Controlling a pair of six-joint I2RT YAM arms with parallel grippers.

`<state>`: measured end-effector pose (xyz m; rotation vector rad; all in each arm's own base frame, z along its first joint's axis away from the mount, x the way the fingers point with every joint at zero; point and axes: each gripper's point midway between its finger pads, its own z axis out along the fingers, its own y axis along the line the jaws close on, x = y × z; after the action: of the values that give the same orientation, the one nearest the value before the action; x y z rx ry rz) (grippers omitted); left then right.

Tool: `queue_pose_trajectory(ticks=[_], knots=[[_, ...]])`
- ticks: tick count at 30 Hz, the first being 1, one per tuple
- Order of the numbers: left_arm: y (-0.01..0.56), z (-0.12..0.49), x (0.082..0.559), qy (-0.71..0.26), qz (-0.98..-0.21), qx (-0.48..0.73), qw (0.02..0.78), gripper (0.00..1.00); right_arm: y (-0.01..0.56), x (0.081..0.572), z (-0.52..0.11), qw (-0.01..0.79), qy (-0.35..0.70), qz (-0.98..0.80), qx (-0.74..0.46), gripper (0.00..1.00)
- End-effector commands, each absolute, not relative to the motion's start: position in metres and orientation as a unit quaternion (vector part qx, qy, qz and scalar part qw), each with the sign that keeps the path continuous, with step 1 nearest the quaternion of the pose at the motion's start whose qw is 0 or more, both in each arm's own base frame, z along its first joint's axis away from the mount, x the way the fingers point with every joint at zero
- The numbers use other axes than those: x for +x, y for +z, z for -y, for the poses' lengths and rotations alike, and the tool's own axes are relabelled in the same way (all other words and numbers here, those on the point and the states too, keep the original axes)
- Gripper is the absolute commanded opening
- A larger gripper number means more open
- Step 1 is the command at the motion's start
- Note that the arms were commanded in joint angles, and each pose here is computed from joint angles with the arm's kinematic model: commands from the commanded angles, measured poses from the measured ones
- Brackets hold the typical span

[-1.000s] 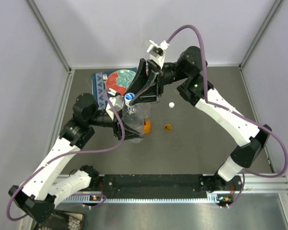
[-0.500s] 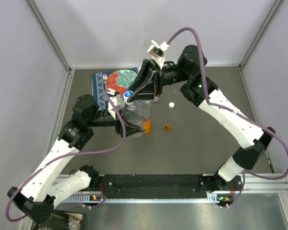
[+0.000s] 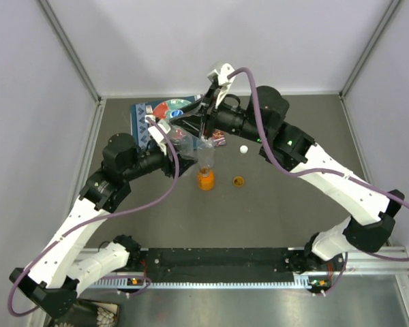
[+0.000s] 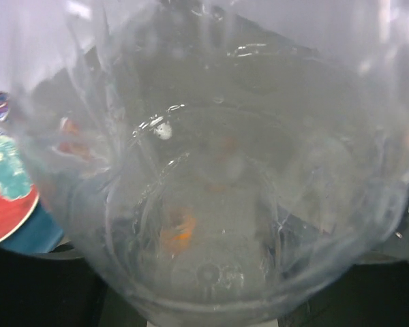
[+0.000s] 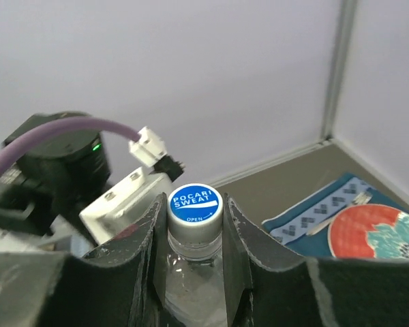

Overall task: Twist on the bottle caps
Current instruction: Screw the bottle cap onto the plastic bottle.

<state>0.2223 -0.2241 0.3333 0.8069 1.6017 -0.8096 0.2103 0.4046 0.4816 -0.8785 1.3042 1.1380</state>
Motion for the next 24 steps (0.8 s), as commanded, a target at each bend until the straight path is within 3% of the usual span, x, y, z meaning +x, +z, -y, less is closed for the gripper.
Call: queue_pose_trajectory(ticks=[1,6,8,17,24], knots=[[0.439,0.194,0.253,-0.288,-0.604,0.242,0.702,0.10,0.365,0.221,-0.424,0.488,0.355,-0.720,-0.342,0.00],[0.442,0.175,0.266,-0.244,-0.621,0.200,0.718,0.09,0.369,0.238,-0.426,0.536,0.268,-0.750,-0.282,0.11],[0.440,0.167,0.271,-0.224,-0.626,0.186,0.724,0.09,0.377,0.236,-0.429,0.540,0.273,-0.746,-0.277,0.32],[0.422,0.178,0.258,-0.254,-0.622,0.227,0.705,0.09,0.472,0.213,-0.386,0.580,0.359,-0.669,-0.295,0.68],[0.411,0.212,0.220,-0.350,-0.588,0.318,0.656,0.08,0.514,0.173,-0.341,0.564,0.461,-0.568,-0.383,0.72]])
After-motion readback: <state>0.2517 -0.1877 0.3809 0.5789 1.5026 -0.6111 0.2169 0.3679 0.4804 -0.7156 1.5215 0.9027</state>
